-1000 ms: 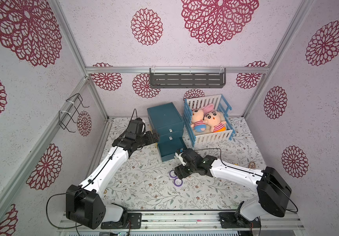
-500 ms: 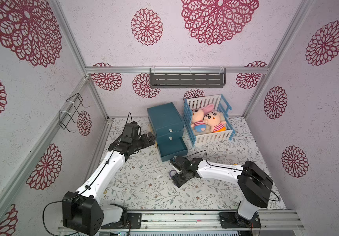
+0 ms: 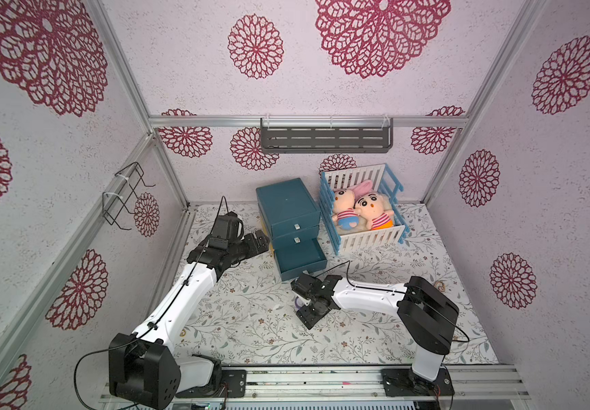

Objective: Place the transparent tape into the drawer according to color
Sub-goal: Pick up the tape at the center of the board.

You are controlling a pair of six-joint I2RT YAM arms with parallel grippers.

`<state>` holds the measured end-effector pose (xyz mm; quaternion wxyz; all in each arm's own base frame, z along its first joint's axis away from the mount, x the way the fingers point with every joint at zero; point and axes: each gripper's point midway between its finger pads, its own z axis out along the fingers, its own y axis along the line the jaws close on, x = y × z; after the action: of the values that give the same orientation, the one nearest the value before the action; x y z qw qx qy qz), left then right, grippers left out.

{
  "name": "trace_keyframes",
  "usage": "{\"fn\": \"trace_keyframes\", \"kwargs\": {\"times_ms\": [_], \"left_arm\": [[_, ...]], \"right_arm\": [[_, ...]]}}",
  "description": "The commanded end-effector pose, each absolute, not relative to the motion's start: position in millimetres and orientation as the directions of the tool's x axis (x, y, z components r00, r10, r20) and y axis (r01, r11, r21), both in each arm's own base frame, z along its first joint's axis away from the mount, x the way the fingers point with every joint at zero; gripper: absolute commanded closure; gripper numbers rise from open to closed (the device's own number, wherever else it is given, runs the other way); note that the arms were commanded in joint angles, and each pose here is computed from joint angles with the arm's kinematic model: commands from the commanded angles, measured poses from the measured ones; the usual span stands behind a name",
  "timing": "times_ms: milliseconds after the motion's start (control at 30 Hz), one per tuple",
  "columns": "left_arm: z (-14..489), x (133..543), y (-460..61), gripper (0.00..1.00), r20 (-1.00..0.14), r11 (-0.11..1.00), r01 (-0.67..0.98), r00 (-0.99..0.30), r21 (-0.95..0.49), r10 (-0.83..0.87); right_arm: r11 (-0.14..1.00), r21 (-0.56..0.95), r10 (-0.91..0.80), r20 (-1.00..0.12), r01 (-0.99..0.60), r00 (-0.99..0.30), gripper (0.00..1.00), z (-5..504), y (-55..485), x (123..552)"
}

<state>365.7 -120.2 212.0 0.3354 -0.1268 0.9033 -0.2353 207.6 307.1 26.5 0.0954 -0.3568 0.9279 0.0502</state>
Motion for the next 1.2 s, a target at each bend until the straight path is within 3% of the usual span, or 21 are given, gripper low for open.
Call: {"fn": "trace_keyframes", "kwargs": {"times_ms": [0,733,1167], "left_arm": [[222.2,367.1,-117.4,0.03,-0.576,0.854,-0.045,-0.72,-0.518,-0.387],[229.0,368.8,-117.1,0.03,-0.58,0.85,-0.037,-0.715,-0.526,-0.39],[227.5,370.9,-119.1,0.03,-0.572,0.848,-0.037,-0.723,-0.529,-0.388]], "right_arm": [[0.724,-0.01,-0.676,-0.209,-0.689,-0.707,0.23,28.3,307.9,209.9],[0.749,-0.007,-0.633,-0.303,-0.662,-0.713,0.27,65.3,308.4,227.2],[0.772,-0.013,-0.612,-0.285,-0.635,-0.738,0.32,53.6,288.5,236.0]]}}
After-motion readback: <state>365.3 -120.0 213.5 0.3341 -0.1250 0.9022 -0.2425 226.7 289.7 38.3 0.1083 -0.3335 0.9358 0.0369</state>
